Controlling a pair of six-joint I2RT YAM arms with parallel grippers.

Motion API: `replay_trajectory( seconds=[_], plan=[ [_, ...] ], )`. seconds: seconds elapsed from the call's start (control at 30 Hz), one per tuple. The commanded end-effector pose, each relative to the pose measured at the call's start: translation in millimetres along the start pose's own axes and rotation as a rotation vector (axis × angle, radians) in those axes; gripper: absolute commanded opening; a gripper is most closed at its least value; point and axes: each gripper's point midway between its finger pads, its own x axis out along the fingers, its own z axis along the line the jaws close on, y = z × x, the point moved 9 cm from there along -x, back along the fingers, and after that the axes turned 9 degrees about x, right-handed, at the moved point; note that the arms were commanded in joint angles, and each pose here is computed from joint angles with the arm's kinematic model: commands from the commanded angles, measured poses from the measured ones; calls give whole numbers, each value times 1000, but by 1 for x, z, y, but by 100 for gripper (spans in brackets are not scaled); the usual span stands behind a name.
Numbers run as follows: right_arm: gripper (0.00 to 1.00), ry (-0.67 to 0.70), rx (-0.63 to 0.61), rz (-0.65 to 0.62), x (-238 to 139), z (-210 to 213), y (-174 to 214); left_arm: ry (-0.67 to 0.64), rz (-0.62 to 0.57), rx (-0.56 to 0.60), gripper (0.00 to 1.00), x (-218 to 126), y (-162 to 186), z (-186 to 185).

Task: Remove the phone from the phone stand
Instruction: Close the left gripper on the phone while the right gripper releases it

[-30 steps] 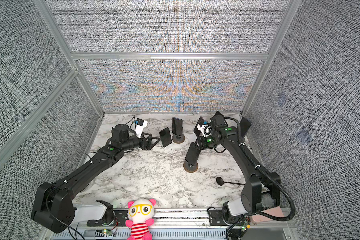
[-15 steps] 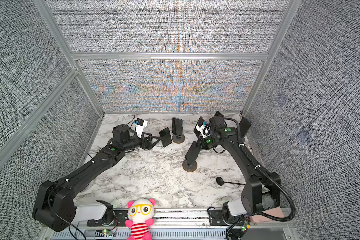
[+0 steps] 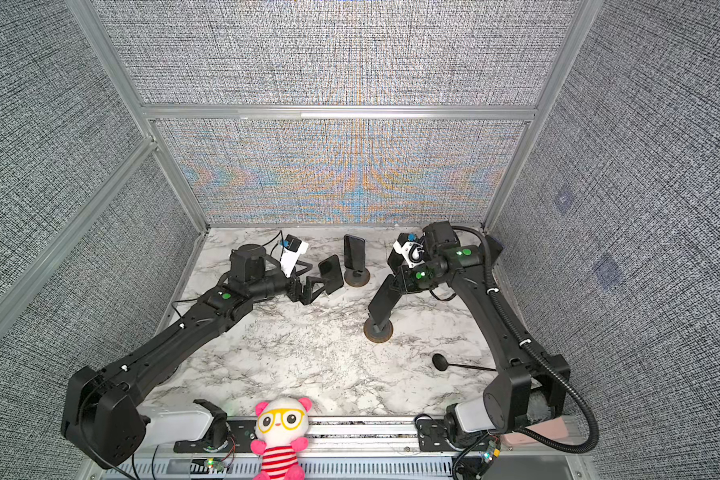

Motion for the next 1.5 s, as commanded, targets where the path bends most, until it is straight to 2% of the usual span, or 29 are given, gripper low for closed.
replay_trajectory(
  seconds=[0.0, 0.17, 0.4, 0.77, 1.37, 1.47],
  plan=[
    [0, -57, 54, 41, -8, 11, 0, 77, 82, 117, 99, 4, 2, -15],
    [0, -118, 79, 61, -10, 31, -8, 140, 161, 234, 99, 21, 0, -34],
    [0, -146, 94, 84, 1, 46, -16, 196, 248, 290, 99, 48, -1, -50],
    [0, -205, 91, 70, 15, 60, -18, 209, 284, 227, 99, 71, 9, -46],
    [0, -233, 92, 71, 33, 63, -18, 221, 298, 207, 99, 80, 13, -47],
    [0, -236, 95, 76, 35, 63, -17, 212, 312, 202, 94, 82, 15, -46]
  ],
)
